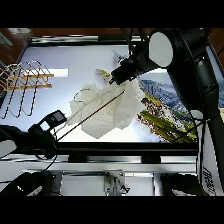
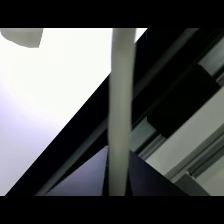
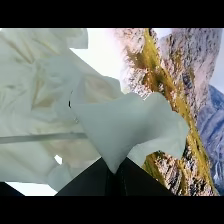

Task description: Fold the shirts.

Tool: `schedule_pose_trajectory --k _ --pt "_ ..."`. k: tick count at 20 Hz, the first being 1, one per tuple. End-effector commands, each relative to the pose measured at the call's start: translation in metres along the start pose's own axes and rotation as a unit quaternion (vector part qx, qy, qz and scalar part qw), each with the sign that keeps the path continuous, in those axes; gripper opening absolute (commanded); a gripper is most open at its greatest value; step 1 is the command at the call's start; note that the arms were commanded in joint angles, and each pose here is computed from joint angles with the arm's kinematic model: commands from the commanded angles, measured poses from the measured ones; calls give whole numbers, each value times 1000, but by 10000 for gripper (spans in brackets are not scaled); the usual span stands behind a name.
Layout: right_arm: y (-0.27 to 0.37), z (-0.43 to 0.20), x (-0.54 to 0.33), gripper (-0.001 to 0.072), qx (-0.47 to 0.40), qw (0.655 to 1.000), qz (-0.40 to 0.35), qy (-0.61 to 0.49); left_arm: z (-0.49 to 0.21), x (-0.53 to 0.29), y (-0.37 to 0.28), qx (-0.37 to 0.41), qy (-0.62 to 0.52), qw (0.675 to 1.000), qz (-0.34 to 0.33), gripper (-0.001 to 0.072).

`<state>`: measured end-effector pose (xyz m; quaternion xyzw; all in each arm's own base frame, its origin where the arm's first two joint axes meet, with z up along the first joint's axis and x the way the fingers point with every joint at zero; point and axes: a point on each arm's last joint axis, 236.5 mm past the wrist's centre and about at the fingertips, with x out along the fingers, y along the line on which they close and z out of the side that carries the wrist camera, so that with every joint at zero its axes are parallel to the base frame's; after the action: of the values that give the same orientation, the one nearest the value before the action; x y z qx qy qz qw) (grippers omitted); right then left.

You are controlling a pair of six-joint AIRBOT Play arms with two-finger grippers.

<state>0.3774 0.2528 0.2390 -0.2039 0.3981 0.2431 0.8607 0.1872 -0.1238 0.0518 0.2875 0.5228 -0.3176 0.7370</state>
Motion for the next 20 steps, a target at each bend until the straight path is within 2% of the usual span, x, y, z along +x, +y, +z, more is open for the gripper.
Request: schedule_pose_trajectory --k 1,6,11,14,20 --pt "9 2 -6 74 2 1000 20 -8 46 22 -5 6 -55 998 -16 46" --pt "30 7 -7 74 1 998 64 -19 74 49 -30 64 -66 995 -38 47" --pt "32 3 -23 75 1 997 73 -20 112 70 -19 1 -119 992 -43 46" --pt "35 -22 -26 74 9 996 80 31 133 67 -10 -50 -165 983 -62 46" --pt "87 -4 -38 74 26 984 178 -1 135 73 -33 -28 -158 982 -96 46"
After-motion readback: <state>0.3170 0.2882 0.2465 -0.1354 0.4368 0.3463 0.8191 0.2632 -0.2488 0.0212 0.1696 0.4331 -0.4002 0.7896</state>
